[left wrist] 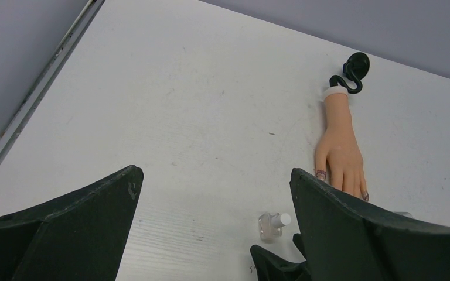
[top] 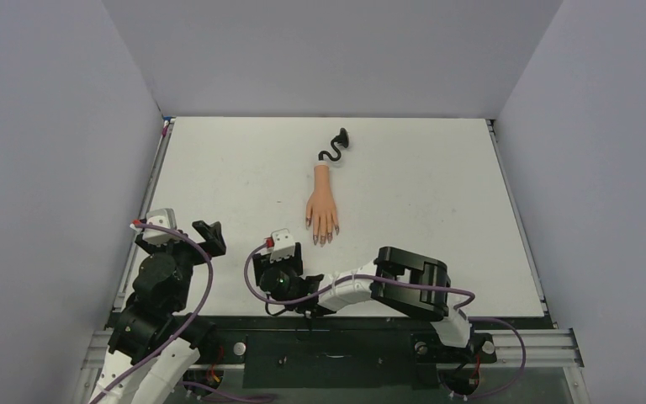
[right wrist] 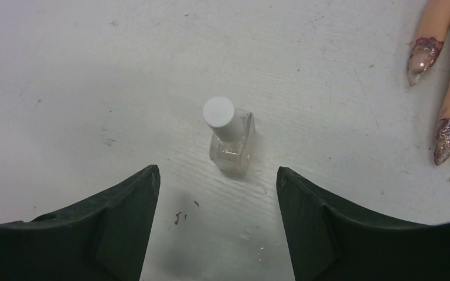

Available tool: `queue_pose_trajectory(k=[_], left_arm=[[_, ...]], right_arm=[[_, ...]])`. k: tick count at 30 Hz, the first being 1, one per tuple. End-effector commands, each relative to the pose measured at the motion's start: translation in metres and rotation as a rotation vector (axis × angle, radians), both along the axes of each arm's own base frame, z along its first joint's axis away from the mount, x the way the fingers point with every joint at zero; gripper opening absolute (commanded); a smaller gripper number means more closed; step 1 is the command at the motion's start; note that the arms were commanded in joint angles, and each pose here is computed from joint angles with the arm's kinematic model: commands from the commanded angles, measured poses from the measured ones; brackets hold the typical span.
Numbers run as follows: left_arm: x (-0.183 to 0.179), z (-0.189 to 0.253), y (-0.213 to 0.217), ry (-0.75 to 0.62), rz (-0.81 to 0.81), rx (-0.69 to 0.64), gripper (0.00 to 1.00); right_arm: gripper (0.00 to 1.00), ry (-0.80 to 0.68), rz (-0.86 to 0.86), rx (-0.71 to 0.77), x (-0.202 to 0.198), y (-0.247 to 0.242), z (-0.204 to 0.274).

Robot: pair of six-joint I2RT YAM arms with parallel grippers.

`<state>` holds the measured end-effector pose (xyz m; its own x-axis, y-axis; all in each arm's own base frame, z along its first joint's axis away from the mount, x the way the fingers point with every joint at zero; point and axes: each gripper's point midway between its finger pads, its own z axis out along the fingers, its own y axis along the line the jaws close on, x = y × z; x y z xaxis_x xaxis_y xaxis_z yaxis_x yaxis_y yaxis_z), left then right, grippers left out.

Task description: Paint the nails

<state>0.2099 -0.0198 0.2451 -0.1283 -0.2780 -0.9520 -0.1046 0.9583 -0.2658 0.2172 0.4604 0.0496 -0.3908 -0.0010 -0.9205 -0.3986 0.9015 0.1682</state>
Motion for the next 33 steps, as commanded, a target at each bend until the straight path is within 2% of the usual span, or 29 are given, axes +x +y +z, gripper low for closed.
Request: queue_pose_trajectory(k=[1,20,22,30,33], left_arm=[[0.000,0.004,-0.002,-0.018,-0.009,-0.012,0.96],[0.000,0.003,-0.003,-0.017,-0.018,-0.012,0.96],[0.000,0.003,-0.003,-0.017,-0.019,-0.011,0.97],[0.001,0.002,-0.004,-0.014,-0.020,-0.009,0.97],[0.001,0.001,-0.004,-0.010,-0.022,-0.007,0.96]], right_arm=[[0.67,0.019,-0.064,0.053,0.018,0.004,0.003],[0.46,0.032,-0.036,0.001,0.023,0.013,-0.025],[0.40,0.031,-0.035,-0.004,0.023,0.012,-0.027],[0.06,0.022,-0.001,-0.094,0.018,-0.004,-0.032],[0.01,0.011,0.068,-0.136,0.012,-0.009,-0.030]])
